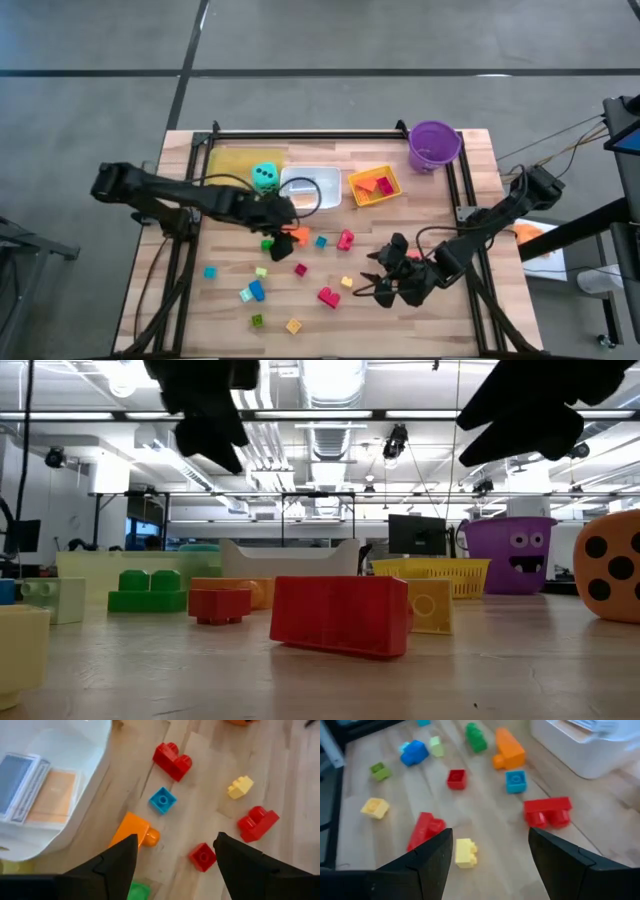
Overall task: Pick & Place Toys
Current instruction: Put the light yellow game piece into the yellow bin
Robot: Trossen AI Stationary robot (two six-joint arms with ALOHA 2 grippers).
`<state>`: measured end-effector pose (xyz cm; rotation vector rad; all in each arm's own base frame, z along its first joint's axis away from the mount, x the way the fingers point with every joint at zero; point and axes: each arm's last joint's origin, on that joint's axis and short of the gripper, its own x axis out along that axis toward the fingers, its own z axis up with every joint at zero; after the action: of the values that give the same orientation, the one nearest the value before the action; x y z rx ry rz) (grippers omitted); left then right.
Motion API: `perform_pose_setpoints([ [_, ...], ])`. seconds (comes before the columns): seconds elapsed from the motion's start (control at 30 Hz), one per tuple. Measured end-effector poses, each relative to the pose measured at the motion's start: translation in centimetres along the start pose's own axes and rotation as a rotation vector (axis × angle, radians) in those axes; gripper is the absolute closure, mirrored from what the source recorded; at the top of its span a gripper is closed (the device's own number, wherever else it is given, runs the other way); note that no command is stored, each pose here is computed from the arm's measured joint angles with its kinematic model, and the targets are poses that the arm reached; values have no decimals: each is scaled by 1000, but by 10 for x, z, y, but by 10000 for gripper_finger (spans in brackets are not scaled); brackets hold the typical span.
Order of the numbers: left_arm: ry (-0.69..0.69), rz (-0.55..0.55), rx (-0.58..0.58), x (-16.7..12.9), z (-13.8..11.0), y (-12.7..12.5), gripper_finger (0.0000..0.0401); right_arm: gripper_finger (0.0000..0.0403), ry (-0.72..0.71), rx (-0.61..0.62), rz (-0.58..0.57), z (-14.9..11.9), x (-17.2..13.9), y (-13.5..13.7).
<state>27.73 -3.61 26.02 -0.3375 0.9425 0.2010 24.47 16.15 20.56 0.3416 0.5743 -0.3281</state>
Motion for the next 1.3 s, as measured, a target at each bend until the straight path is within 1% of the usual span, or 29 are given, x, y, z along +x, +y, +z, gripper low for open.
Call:
perform_pose_setpoints([
  [0.1, -30, 19, -32, -6, -11, 5, 136, 145, -3, -46, 31, -9, 8, 1],
  [0.2, -53, 40, -60, -11, -18, 10, 136, 145, 35, -95, 45, -19, 19, 4],
  [0.33, -61, 39, -89, -16, -23, 14, 136, 145, 69, -146, 19, -30, 37, 14],
  [0.57, -67, 33, -88, -21, -24, 14, 136, 145, 98, -185, -22, -45, 64, 31],
  [0.83, -65, 31, -88, -21, -24, 14, 135, 145, 121, -236, -42, -56, 84, 44],
  [1.03, -65, 30, -87, -21, -24, 14, 135, 145, 143, -297, -139, -64, 93, 43],
  [1.3, -66, 30, -86, -21, -24, 14, 135, 145, 151, -307, -168, -63, 107, 43],
])
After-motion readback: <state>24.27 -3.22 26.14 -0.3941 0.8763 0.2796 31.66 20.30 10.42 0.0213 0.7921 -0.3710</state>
